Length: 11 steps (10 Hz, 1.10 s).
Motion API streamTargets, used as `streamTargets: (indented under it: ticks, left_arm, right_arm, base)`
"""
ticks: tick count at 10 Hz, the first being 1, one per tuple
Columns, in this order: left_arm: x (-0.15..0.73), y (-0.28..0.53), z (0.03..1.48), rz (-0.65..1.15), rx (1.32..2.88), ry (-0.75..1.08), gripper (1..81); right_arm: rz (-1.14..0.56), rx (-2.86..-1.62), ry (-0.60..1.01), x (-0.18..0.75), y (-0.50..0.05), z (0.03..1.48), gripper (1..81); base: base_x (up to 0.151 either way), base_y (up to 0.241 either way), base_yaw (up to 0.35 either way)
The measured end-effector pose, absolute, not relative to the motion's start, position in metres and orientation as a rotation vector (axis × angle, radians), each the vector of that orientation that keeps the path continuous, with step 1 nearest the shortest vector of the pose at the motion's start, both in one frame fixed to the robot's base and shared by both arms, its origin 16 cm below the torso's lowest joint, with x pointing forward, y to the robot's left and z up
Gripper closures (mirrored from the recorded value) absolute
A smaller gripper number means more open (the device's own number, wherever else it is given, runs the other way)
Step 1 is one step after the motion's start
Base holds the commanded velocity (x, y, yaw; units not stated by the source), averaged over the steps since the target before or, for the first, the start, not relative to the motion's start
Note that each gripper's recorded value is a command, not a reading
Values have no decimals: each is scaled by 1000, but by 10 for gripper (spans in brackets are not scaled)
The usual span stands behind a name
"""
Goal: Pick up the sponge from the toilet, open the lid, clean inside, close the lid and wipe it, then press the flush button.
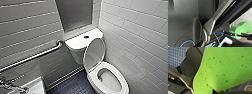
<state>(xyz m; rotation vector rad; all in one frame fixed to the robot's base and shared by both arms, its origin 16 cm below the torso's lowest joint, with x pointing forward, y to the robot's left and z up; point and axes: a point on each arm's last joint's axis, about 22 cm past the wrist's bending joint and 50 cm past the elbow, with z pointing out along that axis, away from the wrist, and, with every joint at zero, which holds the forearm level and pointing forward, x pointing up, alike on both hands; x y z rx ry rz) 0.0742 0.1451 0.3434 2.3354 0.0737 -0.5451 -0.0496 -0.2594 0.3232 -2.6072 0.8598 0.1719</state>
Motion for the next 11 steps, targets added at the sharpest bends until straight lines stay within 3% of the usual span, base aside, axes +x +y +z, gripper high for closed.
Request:
streamTargets:
  ticks: [3,7,11]
  left_arm:
    - [69,141,344,-533,2327,56,10]
    - [63,137,341,-514,2322,63,10]
    - [46,151,319,-526,2376,100,10]
  right_arm:
    - [194,-2558,891,8,-253,335,811]
    - [349,-2637,795,37,-267,346,811]
    - [322,-2721,789,82,-289,333,811]
  base:
    - [0,0,0]
    - [0,0,0]
    - [0,0,0]
